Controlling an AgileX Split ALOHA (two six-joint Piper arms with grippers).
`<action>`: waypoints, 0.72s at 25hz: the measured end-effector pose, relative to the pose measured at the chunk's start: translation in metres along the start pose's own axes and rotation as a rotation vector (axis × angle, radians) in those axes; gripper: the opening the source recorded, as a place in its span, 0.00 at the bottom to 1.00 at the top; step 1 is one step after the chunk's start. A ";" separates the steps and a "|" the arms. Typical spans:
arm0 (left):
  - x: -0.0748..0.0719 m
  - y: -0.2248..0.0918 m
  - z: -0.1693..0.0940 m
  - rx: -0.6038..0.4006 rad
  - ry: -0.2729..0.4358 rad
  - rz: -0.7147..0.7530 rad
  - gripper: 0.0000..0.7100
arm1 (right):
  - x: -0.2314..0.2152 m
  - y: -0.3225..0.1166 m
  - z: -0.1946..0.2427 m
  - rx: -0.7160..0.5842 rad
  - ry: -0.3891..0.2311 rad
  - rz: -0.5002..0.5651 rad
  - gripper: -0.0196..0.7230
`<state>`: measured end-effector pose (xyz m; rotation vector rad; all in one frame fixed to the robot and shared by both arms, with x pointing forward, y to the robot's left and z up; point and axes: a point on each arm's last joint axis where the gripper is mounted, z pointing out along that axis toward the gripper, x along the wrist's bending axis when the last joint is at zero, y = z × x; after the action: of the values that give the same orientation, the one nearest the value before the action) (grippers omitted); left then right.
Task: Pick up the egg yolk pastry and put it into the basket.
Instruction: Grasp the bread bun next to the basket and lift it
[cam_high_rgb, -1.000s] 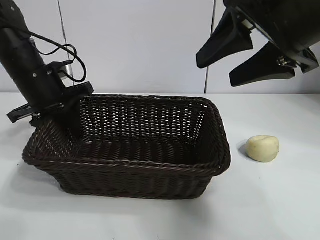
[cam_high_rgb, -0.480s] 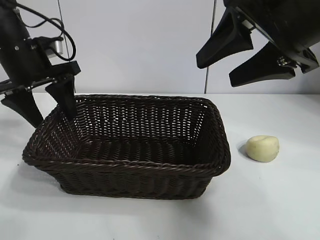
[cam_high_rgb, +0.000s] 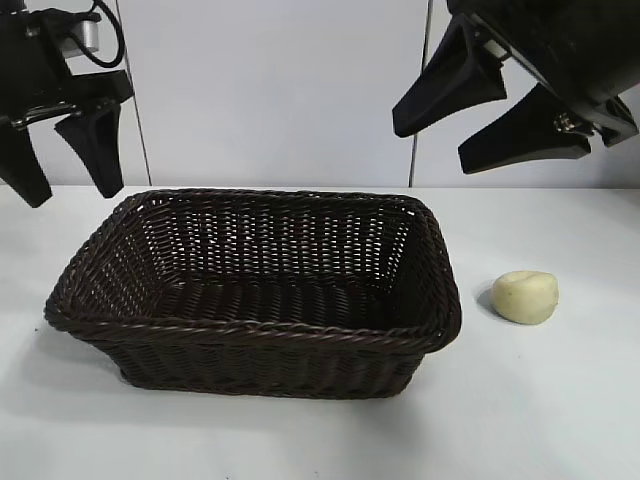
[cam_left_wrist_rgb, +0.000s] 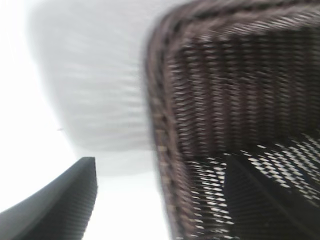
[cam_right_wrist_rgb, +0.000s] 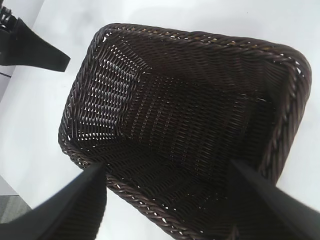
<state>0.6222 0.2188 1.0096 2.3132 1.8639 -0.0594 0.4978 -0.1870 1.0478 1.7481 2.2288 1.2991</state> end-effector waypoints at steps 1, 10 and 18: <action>0.003 0.000 0.000 0.002 0.029 -0.003 0.73 | 0.000 0.000 0.000 0.000 0.000 0.000 0.69; 0.040 -0.003 -0.005 -0.001 0.083 -0.095 0.73 | 0.000 0.000 0.000 0.000 0.000 0.000 0.69; 0.065 -0.008 -0.009 0.015 0.093 -0.152 0.73 | 0.000 0.000 0.000 0.000 0.000 0.000 0.69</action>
<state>0.6278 0.2850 1.0088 2.2153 2.0886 0.0149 0.4978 -0.1870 1.0478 1.7481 2.2288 1.2991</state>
